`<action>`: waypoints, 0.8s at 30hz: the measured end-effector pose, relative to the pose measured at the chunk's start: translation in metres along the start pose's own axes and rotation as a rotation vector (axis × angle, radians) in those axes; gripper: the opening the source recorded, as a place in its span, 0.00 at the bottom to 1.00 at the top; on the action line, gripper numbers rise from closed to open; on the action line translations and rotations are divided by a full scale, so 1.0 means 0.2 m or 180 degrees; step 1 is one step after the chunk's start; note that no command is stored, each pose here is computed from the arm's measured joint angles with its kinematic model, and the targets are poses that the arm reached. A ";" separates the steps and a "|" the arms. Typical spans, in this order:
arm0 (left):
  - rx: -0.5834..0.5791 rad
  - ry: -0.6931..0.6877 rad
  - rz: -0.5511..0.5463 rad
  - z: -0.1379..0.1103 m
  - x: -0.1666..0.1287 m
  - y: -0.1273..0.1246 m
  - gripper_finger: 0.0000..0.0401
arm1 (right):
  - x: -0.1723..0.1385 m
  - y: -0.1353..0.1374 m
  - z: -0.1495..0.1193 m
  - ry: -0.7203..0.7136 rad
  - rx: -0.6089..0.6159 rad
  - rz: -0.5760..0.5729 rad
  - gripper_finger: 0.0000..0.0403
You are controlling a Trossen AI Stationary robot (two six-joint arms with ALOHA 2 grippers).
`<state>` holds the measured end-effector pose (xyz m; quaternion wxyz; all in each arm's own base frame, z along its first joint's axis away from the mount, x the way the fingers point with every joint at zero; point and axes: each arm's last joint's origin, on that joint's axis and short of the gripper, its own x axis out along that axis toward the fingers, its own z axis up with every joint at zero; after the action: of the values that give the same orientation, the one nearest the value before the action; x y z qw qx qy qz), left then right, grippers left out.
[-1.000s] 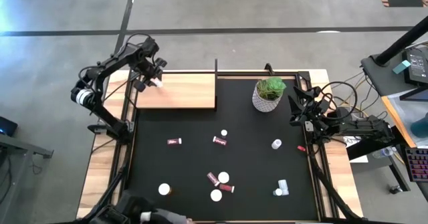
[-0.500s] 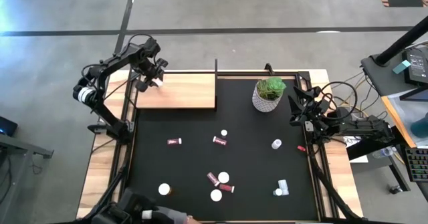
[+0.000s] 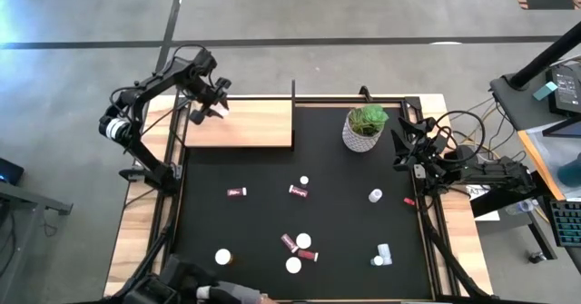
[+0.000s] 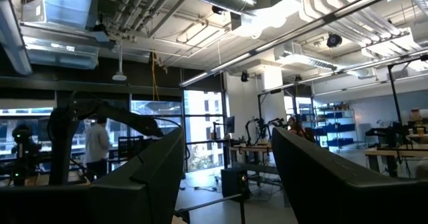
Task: Pick and place medicine bottles onto shelf by color
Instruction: Put the top white pill bottle on the shelf
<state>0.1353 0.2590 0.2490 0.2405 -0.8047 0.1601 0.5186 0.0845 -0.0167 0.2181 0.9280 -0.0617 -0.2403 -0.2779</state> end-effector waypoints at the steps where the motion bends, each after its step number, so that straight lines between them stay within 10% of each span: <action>1: -0.0003 0.0036 -0.0007 0.00 0.00 0.00 0.37 | 0.00 0.00 0.00 0.0000 0.0000 0.0000 0.53; 24: -0.0130 0.0497 0.0127 -0.03 0.11 0.06 0.37 | 0.00 0.00 0.00 0.0001 0.0000 0.0000 0.53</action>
<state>0.1434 0.2458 0.2286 0.2004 -0.8441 0.1838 0.4622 0.0845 -0.0167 0.2180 0.9280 -0.0617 -0.2402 -0.2779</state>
